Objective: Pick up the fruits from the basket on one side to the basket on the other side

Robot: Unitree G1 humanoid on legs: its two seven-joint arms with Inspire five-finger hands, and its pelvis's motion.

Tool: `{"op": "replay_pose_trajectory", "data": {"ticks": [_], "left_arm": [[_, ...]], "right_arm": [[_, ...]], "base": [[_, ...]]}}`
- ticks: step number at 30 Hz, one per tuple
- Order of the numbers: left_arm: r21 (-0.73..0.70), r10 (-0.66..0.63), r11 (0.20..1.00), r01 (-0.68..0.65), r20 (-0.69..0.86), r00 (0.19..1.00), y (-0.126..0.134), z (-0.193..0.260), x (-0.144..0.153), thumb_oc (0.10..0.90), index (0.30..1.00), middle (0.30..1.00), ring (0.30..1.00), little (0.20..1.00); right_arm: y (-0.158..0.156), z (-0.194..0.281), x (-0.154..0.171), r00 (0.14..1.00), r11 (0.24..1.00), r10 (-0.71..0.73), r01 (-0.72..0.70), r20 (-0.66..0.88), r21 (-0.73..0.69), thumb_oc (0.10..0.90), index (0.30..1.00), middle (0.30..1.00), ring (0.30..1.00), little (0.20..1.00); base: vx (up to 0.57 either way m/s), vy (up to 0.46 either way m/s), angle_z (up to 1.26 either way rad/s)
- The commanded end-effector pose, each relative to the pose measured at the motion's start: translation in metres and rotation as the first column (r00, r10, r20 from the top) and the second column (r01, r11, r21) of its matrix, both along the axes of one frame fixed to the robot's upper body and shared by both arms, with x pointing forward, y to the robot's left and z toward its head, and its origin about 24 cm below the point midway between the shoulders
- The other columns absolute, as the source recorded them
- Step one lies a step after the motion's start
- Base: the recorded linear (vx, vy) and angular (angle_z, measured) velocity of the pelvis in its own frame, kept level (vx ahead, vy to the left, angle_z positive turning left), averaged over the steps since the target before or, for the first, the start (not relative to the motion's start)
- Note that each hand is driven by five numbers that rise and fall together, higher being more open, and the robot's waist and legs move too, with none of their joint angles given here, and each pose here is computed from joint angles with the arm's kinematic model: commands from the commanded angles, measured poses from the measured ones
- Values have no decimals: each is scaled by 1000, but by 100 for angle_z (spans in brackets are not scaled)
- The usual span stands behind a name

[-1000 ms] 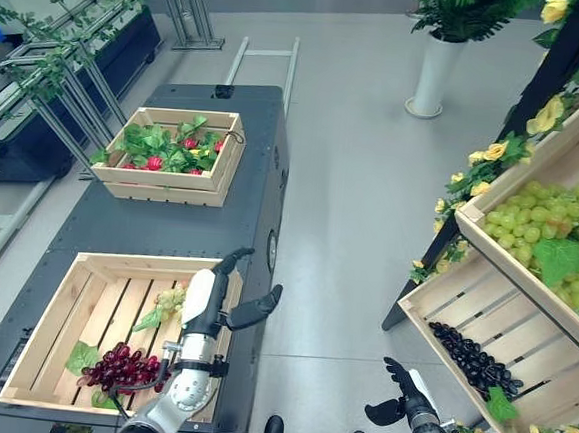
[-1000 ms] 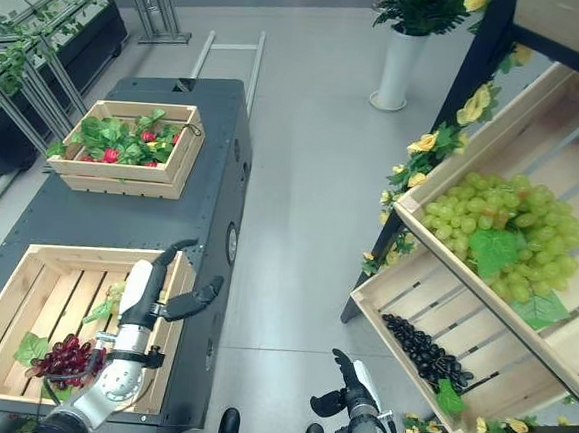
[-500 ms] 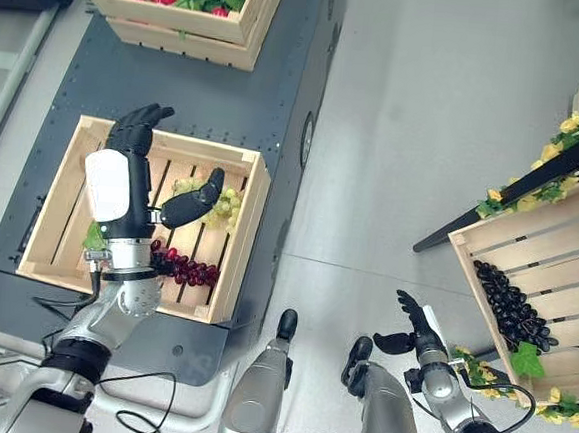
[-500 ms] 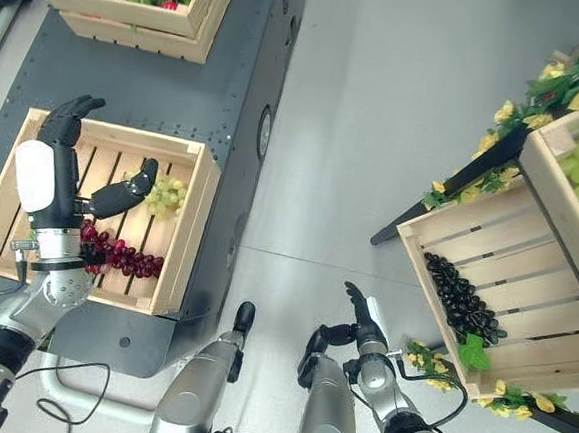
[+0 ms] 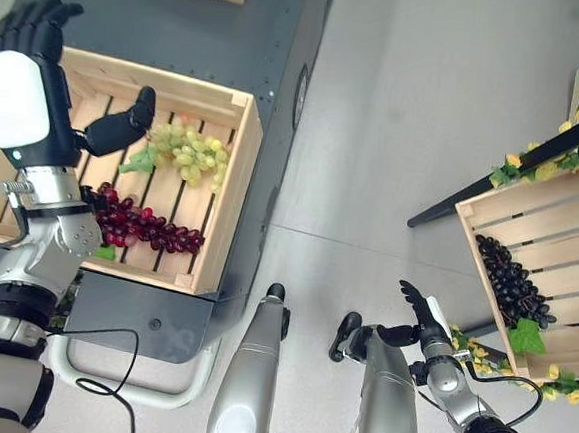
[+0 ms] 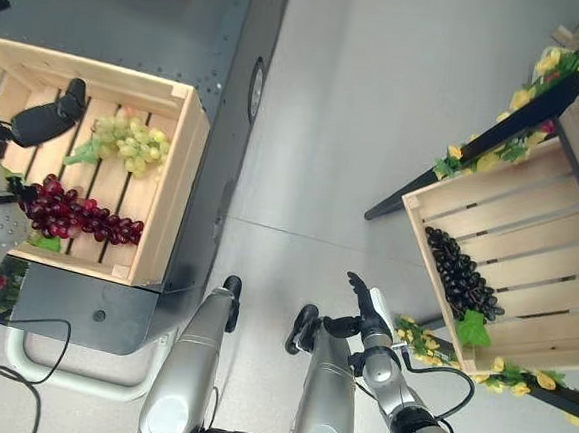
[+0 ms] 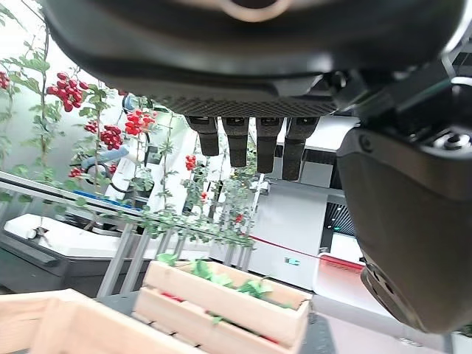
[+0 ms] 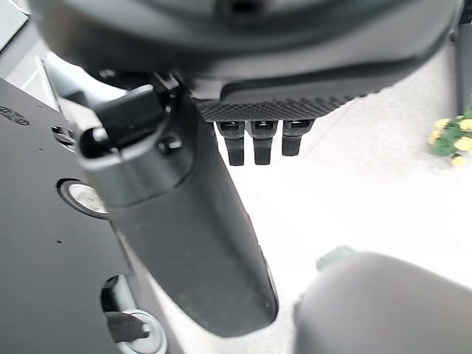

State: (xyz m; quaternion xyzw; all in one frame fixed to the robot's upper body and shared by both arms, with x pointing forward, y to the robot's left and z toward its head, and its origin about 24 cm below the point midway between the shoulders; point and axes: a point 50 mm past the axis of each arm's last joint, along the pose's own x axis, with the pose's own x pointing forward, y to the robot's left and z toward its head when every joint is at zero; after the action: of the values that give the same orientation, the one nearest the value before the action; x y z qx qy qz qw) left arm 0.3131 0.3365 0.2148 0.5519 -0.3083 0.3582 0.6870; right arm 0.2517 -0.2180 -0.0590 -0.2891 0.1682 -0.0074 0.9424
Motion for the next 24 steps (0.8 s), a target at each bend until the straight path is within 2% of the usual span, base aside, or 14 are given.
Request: {"op": "replay_pose_trajectory", "data": {"ticks": [1, 7, 16, 20, 24], "left_arm": [[117, 94, 988, -104, 89, 992, 17, 58, -10, 800, 900, 900, 900, 900], [340, 208, 926, -164, -97, 973, 19, 63, -1, 800, 900, 900, 900, 900], [444, 294, 879, -173, -220, 930, 37, 54, -8, 800, 900, 900, 900, 900], [457, 335, 872, -172, -303, 892, 49, 31, -14, 800, 900, 900, 900, 900], [484, 370, 852, -201, -284, 884, 53, 26, -18, 800, 900, 900, 900, 900]], "right_arm": [[-6, 10, 6, 999, 998, -18, 15, 44, 68, 800, 900, 900, 900, 900], [-11, 18, 12, 998, 998, -1, -3, 69, 57, 800, 900, 900, 900, 900], [-22, 14, 6, 998, 1000, -15, 13, 55, 20, 800, 900, 900, 900, 900], [-28, 14, 5, 999, 1000, -24, 24, 40, -4, 800, 900, 900, 900, 900], [-31, 15, 5, 999, 1000, -17, 18, 28, -11, 800, 900, 900, 900, 900]], "base": [[-13, 19, 8], [-10, 33, 5], [2, -1, 0], [0, 0, 0], [-6, 16, 0]]}}
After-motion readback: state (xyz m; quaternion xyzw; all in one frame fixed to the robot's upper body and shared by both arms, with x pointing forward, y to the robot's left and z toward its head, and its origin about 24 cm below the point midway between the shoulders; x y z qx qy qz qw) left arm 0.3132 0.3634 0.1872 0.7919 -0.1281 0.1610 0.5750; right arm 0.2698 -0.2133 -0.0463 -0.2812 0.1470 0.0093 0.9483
